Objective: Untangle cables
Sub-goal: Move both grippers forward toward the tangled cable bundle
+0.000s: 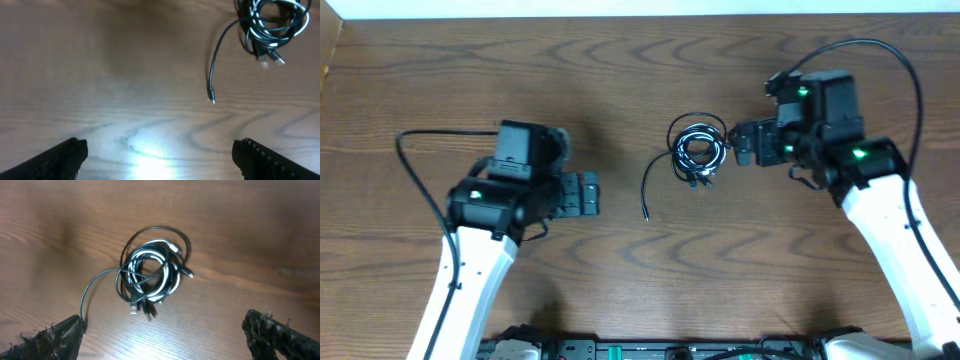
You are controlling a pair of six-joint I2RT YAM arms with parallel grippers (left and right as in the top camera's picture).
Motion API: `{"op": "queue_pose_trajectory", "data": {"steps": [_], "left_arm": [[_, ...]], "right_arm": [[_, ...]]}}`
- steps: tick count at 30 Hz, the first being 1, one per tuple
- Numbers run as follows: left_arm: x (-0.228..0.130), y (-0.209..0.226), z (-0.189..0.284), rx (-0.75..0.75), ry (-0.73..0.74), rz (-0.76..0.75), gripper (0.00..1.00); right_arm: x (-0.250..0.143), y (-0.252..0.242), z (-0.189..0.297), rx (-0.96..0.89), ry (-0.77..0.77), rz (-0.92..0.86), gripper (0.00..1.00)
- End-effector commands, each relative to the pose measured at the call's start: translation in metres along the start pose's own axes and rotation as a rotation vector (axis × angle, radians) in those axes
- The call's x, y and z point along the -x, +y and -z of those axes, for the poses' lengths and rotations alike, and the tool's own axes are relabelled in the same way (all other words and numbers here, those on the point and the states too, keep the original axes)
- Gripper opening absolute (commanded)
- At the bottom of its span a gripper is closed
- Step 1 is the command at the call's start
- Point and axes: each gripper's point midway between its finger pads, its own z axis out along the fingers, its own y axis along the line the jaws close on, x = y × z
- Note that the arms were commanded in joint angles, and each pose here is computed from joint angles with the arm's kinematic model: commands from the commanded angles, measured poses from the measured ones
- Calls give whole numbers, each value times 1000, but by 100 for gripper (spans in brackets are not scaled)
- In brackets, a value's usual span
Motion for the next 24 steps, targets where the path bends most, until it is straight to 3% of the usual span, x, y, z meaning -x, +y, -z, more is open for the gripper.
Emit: {"op": "queue_pose_trajectory", "data": {"steps": [1, 6, 9, 10, 12, 17, 18, 19, 22, 24], "left_arm": [[5, -8, 3, 53, -35, -95, 97], [-2, -20, 1, 36, -17, -86, 98], [-3, -19, 0, 37, -13, -86, 98], [-4, -19, 0, 37, -11, -86, 98], [-4, -19, 0, 37, -12, -86, 98], [-4, -19, 0, 37, -12, -86, 98], [-4, -19, 0, 38, -12, -86, 98], [-4, -19, 0, 38, -12, -86, 98], [-3, -19, 0, 37, -13, -86, 98], [-1, -20, 0, 34, -24, -87, 98]], "right_arm": [[24, -1, 3, -92, -8, -11, 99], [16, -2, -59, -105, 78, -221, 90], [3, 10, -89, -98, 125, -241, 90], [-10, 17, -113, -106, 168, -233, 82], [-29, 11, -135, -159, 219, -322, 77], [-59, 6, -165, -202, 304, -397, 44], [-66, 5, -167, -211, 327, -400, 14], [-67, 5, -167, -215, 333, -401, 1], [-51, 20, -146, -129, 320, -327, 1], [-25, 50, -104, 28, 300, -174, 1]]}}
